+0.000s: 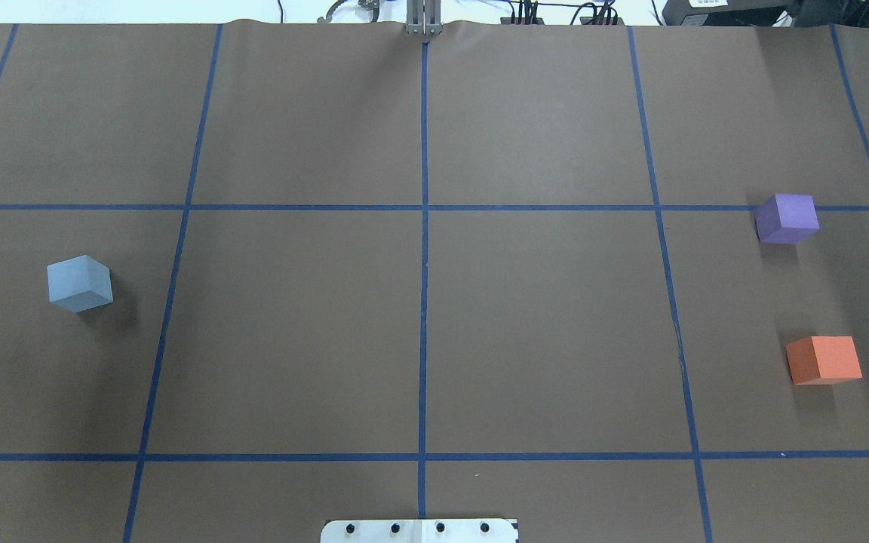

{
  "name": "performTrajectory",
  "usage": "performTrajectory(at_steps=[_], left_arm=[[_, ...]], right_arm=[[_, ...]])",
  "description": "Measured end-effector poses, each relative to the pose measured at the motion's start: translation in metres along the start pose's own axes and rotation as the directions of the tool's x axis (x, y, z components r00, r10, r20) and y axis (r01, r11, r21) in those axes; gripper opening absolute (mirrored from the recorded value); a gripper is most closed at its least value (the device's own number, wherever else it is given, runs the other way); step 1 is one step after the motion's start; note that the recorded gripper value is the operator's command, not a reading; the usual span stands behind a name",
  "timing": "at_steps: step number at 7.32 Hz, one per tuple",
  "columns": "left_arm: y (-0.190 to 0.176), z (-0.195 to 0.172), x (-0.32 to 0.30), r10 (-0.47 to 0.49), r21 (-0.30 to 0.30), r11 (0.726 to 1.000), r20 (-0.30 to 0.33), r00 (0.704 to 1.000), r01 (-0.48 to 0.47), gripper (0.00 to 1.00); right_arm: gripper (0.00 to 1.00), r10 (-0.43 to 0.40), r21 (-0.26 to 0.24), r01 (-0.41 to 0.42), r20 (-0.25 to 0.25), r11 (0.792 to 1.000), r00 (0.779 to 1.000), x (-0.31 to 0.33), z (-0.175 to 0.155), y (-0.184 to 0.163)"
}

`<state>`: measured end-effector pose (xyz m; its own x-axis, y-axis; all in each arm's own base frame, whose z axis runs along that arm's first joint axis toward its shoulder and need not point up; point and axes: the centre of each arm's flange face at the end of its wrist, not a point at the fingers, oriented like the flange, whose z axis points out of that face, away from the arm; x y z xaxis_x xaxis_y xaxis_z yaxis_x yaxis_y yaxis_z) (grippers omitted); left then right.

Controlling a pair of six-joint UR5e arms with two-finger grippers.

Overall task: Place blue block between orange and purple blocks
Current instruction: 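Reach the left gripper toward the light blue cube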

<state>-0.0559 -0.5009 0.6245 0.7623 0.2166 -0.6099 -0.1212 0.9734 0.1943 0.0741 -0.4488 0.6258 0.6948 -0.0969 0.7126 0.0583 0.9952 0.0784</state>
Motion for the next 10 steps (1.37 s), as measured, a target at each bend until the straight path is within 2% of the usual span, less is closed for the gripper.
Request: performTrajectory(at_steps=[3, 6, 8, 9, 10], left_arm=[[0.001, -0.005, 0.003, 0.005, 0.008, 1.000, 0.000, 1.000, -0.005, 1.00], [-0.021, -0.045, 0.066, 0.066, 0.069, 0.995, 0.004, 0.998, -0.066, 1.00], [-0.049, -0.058, 0.146, -0.001, 0.103, 0.995, -0.042, 0.999, 0.005, 1.00], [-0.056, -0.053, 0.178, -0.091, 0.087, 0.992, -0.070, 0.993, 0.097, 1.00], [-0.059, -0.036, 0.207, -0.203, 0.055, 0.976, -0.091, 0.975, 0.209, 1.00]], right_arm=[[1.00, 0.002, -0.002, -0.002, 0.001, 1.000, 1.000, 0.002, 0.002, 0.000], [1.00, -0.005, 0.005, 0.005, 0.005, 1.000, 1.000, -0.002, -0.001, -0.001], [1.00, -0.013, 0.013, 0.013, 0.011, 1.000, 1.000, -0.005, -0.004, -0.005], [1.00, -0.017, 0.015, 0.017, 0.010, 1.000, 1.000, -0.007, -0.005, -0.007], [1.00, -0.019, 0.015, 0.019, 0.008, 1.000, 1.000, -0.007, -0.005, -0.008]])
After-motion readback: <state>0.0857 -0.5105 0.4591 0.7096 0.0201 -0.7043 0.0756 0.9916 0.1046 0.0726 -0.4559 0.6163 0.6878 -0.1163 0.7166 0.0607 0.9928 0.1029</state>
